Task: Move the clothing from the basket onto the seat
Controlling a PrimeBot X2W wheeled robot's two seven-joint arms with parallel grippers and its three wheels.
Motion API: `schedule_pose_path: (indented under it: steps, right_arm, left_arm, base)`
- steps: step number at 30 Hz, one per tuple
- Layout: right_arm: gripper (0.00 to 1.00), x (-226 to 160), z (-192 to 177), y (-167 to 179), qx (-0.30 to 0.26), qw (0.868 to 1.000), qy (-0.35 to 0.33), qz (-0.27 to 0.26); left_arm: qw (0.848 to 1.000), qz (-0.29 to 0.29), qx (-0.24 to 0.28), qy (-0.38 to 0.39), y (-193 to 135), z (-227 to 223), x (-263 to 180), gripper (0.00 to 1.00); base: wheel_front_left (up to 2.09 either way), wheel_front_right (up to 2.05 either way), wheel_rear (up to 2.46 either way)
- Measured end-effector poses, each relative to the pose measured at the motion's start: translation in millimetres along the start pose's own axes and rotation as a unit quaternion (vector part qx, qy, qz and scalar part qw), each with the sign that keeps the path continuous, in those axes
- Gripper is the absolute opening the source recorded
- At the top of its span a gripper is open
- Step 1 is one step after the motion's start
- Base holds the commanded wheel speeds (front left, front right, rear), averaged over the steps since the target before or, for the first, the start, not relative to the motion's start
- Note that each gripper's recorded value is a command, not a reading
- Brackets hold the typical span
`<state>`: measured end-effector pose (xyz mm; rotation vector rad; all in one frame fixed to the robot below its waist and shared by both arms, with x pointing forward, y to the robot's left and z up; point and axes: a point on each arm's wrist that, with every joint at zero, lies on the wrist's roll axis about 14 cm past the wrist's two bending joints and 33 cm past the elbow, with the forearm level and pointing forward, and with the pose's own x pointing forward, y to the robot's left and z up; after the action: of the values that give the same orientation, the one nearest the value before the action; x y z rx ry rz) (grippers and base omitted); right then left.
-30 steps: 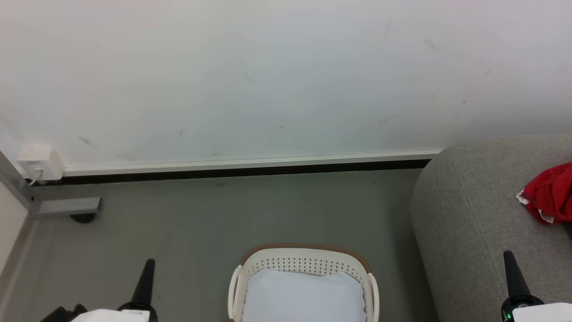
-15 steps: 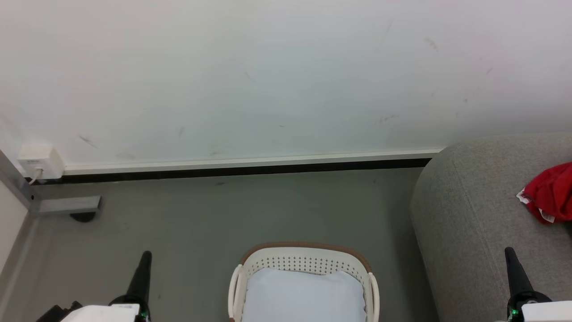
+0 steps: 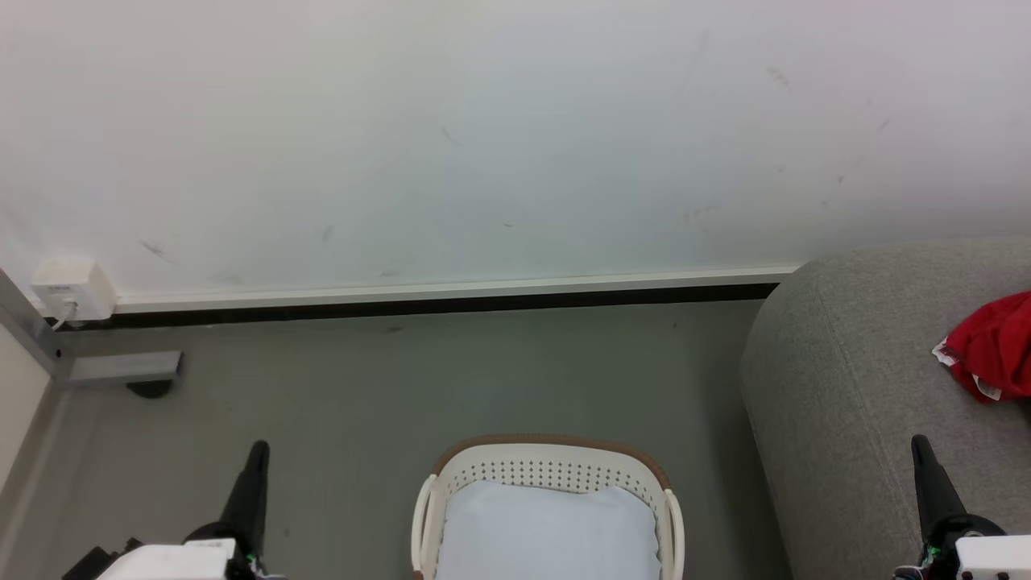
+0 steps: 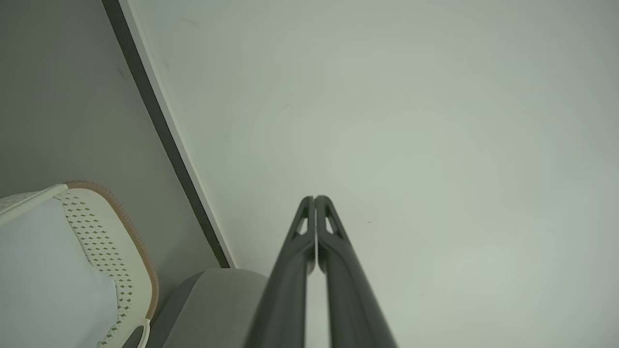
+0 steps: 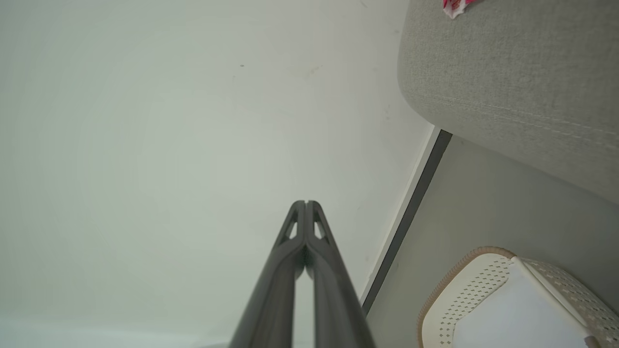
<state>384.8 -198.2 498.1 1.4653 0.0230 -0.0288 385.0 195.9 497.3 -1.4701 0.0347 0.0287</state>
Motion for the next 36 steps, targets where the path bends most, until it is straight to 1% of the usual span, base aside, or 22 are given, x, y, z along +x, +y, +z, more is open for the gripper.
schedule_pose_path:
  steps: [16,36]
  right_arm:
    - [0.00,2.5,1.0,5.4,0.055,0.998,0.003,0.011]
    - [0.00,2.8,1.1,6.1,0.056,0.998,0.003,0.012]
  left_arm:
    - [0.999,-0.014,-0.050,-0.001,-6.2,3.7,2.6,0.00]
    - [0.999,-0.015,-0.050,-0.001,-6.5,4.0,2.6,0.00]
  base:
    - [0.00,0.00,0.00]
    - [0.00,0.00,0.00]
